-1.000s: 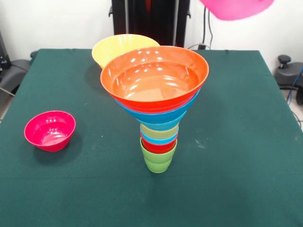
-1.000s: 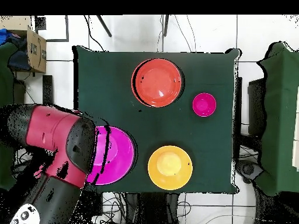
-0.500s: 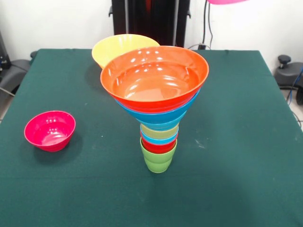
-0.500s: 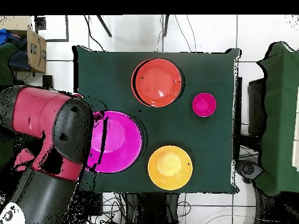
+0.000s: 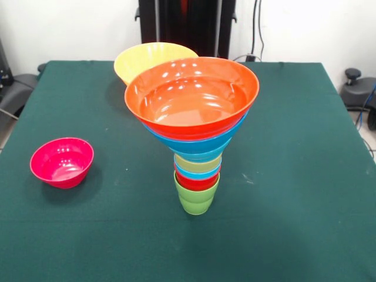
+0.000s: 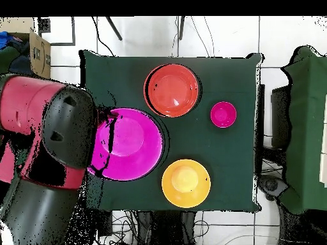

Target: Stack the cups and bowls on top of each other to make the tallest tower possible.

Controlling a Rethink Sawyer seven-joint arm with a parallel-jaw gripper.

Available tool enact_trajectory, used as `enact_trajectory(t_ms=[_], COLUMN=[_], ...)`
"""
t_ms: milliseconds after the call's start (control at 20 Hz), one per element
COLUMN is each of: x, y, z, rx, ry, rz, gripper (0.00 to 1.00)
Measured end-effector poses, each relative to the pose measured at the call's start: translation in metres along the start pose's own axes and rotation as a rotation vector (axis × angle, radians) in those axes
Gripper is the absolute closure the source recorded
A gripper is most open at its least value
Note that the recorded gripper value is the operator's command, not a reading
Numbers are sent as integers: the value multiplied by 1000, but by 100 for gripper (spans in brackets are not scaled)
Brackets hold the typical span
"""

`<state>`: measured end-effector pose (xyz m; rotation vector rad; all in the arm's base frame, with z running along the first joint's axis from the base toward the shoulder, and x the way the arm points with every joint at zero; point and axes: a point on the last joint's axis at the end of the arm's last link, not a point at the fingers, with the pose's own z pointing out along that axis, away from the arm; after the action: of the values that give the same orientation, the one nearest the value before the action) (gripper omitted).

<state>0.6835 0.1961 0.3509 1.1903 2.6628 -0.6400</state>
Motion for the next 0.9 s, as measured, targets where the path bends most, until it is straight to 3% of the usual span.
enact_trajectory(t_ms=[300,600,900], x=[-27,-46,-55], y=[-2,1,8], z=[-17,-30,-38], rx=[23,22,16], ry=[-28,-59,-97], rz=[3,2,-11], gripper=[100,100,100])
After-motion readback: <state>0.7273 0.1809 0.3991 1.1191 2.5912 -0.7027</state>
